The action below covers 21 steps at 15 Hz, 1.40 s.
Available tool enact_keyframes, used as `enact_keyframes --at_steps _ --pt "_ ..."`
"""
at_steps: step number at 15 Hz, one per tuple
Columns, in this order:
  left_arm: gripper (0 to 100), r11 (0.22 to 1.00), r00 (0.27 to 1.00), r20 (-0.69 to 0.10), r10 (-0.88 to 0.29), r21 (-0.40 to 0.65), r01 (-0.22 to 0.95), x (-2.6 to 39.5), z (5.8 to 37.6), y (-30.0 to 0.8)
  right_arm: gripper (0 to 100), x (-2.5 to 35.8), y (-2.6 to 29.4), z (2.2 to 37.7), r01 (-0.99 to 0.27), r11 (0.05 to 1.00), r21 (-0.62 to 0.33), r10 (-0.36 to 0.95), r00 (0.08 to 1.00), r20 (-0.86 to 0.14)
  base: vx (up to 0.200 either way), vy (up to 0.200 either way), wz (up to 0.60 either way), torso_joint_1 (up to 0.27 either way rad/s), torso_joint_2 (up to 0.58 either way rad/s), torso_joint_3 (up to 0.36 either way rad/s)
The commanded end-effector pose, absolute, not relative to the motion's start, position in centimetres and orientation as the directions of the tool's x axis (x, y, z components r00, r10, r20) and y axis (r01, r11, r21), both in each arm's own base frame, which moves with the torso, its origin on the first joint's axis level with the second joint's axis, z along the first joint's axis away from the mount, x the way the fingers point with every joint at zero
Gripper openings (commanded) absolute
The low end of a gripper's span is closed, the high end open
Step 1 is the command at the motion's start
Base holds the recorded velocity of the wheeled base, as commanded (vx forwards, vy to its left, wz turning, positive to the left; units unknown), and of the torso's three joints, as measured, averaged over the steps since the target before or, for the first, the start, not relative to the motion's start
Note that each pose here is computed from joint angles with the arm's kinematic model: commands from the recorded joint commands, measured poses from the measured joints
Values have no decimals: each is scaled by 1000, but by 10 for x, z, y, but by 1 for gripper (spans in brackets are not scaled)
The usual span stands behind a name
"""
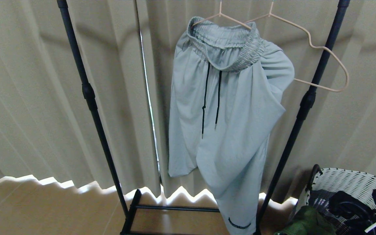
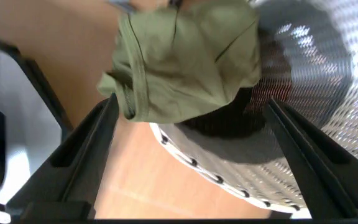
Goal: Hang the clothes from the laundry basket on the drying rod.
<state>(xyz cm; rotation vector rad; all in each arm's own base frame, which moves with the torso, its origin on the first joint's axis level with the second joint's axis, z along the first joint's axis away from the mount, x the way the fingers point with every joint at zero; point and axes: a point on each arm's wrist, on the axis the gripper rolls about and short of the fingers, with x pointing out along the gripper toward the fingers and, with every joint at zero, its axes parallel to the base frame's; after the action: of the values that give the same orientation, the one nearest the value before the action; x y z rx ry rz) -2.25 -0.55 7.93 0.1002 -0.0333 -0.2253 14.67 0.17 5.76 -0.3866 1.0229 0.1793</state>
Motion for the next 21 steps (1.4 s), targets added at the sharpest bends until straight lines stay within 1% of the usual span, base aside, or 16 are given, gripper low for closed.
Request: enact_keyframes --at_steps 1,3,5,8,12,16,20,21 --pt "100 970 974 22 -224 103 220 -22 79 -5 100 155 1 32 -347 916 -203 -56 391 -919 0 0 0 0 0 0" --pt "100 970 974 22 -224 103 220 -22 79 -5 100 161 1 21 -342 915 -214 -56 417 -907 0 0 0 0 0 0" --pt "100 970 974 22 -224 102 220 -22 79 -5 100 165 2 13 -348 912 -219 -56 422 -905 0 0 0 0 0 0" --pt "100 970 974 22 -224 99 220 -22 79 -5 100 168 3 12 -361 903 -233 -54 443 -895 0 0 0 0 0 0" --pt "100 970 974 22 -224 99 220 -22 79 -5 100 175 3 1 -370 901 -227 -56 418 -907 0 0 0 0 0 0" --pt "100 970 974 22 -224 99 220 -22 79 -5 100 181 1 -9 -352 903 -247 -81 424 -902 0 0 0 0 0 0" --pt "100 970 974 22 -224 99 220 -22 79 -5 100 182 1 -9 -350 903 -248 -81 427 -901 0 0 0 0 0 0" --pt "100 970 974 22 -224 99 220 -22 79 -5 0 181 1 -8 -349 903 -248 -81 428 -900 0 0 0 0 0 0"
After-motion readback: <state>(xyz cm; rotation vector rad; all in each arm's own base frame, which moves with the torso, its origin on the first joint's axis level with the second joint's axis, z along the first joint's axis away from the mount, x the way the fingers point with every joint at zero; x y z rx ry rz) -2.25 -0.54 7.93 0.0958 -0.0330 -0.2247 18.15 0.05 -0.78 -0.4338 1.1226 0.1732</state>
